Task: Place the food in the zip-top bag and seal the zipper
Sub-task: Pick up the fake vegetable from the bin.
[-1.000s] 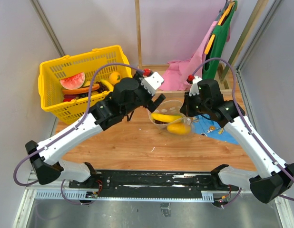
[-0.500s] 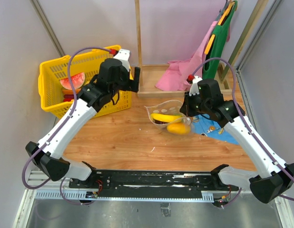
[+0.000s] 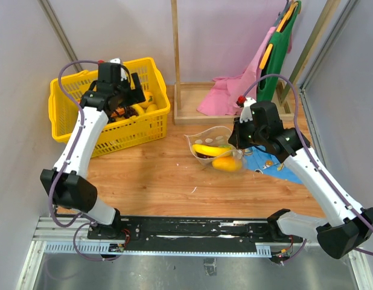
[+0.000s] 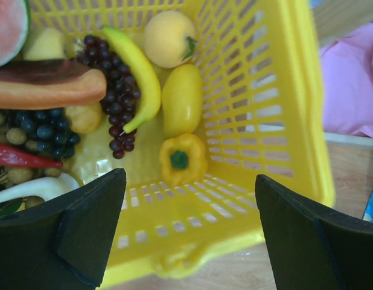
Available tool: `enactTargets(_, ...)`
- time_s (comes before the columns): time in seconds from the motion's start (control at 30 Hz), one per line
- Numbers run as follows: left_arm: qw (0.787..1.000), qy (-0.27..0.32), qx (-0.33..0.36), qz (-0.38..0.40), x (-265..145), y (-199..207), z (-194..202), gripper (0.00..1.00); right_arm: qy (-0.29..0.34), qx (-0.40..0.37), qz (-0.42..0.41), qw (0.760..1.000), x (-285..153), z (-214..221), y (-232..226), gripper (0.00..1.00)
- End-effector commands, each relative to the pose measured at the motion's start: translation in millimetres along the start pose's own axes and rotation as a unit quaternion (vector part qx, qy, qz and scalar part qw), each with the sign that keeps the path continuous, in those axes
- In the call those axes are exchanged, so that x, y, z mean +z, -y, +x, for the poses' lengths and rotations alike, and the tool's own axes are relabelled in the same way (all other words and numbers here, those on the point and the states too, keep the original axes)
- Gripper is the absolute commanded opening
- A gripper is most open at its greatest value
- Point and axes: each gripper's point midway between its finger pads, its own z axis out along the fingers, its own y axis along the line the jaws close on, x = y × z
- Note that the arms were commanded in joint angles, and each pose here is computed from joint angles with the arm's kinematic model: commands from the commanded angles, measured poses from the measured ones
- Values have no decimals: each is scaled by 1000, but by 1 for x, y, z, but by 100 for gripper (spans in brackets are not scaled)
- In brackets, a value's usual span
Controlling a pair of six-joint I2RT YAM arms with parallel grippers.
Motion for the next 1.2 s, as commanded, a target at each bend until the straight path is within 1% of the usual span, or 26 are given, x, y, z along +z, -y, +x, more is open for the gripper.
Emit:
enactTargets(0.0,997,-59,-46,22,19,-13,14,91,19,-6,14,1000,-5,-5,8,1)
enactTargets(0.2,991,-113,-60,30,55,-27,40,92,20,-8,16,1000,-5,-6,9,1)
enactTargets(0.4,985,-148,-72,52,86,-22,63,94,19,-10,17,1000,-5,-6,9,1)
enactTargets(0.57,975,-187,-91,80,106,-14,90,95,18,-12,22,1000,-5,-6,11,1)
enactTargets(1.03,955,-262,-115,76,141,-24,161,94,14,-14,23,1000,-3,-5,12,1)
enactTargets(1.17,953,-272,-117,66,149,-29,172,90,13,-13,22,1000,-3,-5,11,1)
